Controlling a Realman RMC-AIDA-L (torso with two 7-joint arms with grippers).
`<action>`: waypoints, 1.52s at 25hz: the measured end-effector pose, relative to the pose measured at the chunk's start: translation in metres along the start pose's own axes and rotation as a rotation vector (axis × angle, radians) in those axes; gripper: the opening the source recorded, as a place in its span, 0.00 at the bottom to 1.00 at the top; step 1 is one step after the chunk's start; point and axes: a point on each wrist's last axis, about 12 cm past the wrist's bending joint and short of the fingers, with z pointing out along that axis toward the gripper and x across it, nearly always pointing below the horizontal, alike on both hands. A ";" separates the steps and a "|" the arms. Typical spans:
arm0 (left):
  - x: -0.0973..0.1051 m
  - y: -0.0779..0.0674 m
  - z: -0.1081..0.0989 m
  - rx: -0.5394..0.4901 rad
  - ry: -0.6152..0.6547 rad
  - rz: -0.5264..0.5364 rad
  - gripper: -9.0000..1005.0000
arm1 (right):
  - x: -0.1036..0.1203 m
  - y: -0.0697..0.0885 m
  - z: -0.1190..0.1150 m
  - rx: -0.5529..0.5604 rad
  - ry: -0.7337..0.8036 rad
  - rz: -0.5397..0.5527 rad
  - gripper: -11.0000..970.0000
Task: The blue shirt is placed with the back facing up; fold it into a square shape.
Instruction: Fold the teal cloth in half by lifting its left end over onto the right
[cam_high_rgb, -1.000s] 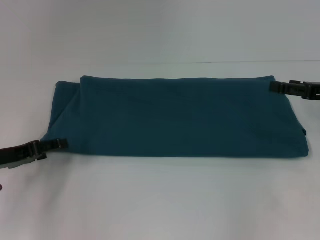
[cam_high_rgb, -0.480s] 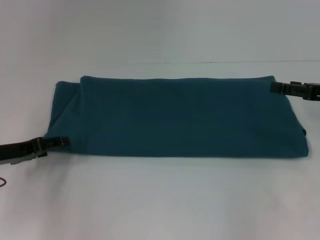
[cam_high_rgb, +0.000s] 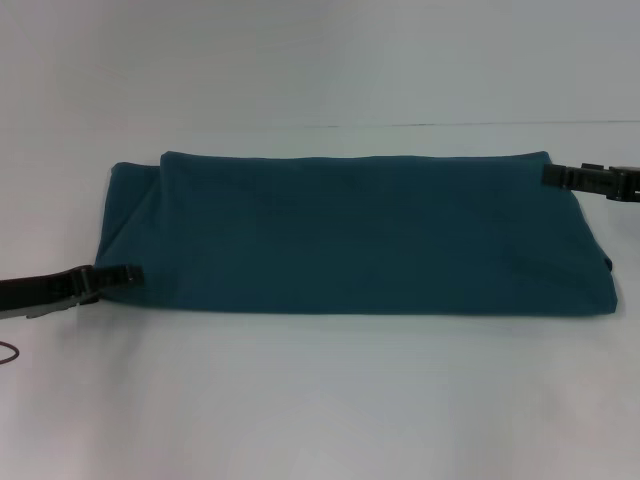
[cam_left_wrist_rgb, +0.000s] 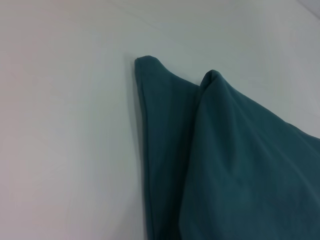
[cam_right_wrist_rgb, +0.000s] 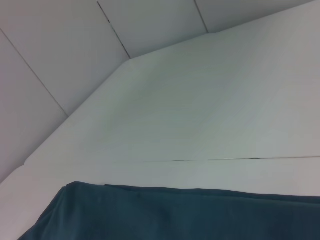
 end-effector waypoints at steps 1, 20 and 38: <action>0.000 0.000 0.000 0.000 0.001 0.002 0.82 | 0.000 0.000 0.000 0.000 0.000 0.001 0.94; -0.005 0.005 0.000 -0.054 -0.032 0.034 0.68 | 0.004 -0.002 -0.003 0.006 0.003 0.019 0.94; -0.008 0.011 -0.008 -0.079 -0.041 0.035 0.03 | 0.009 -0.001 0.000 0.001 0.006 0.035 0.94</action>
